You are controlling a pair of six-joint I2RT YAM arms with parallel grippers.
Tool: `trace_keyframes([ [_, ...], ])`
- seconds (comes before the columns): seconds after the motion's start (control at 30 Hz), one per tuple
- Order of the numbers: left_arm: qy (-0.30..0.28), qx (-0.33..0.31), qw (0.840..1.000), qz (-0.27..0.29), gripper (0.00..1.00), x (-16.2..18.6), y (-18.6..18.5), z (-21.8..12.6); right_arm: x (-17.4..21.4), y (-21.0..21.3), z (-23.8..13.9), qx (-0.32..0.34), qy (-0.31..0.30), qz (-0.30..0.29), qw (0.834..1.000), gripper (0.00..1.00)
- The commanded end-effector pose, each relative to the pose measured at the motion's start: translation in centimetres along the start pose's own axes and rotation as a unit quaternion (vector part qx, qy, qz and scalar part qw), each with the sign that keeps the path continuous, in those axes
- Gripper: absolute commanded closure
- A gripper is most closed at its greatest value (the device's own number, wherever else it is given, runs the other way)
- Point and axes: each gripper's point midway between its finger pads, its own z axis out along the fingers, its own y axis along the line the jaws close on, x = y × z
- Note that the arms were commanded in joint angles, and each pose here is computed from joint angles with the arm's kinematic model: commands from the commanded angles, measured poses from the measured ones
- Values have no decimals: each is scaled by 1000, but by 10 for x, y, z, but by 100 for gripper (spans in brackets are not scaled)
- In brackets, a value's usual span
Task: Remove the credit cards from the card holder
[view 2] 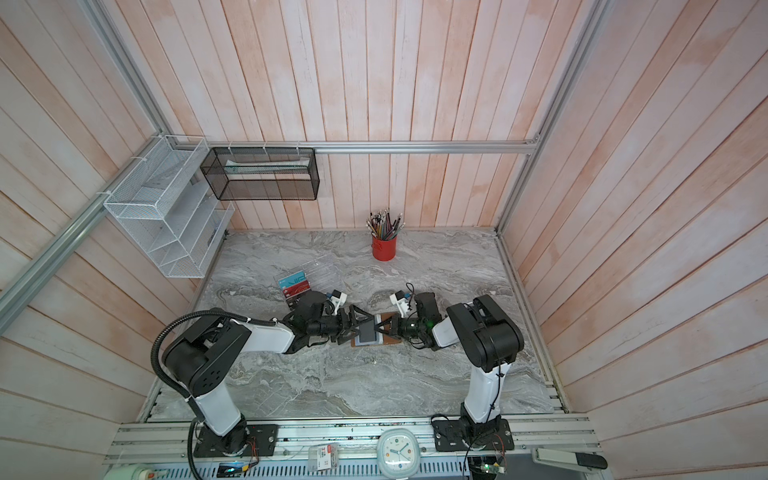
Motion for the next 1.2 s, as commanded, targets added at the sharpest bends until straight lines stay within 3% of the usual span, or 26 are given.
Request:
trace_keyframes([
  [0.0,-2,-136,989,-52,0,14,77,-6,-7,4,-3,3,-7,-15,1000,100],
  [1.17,12,-173,984,-49,0,18,97,-4,-21,2,-16,20,-13,-29,999,100],
])
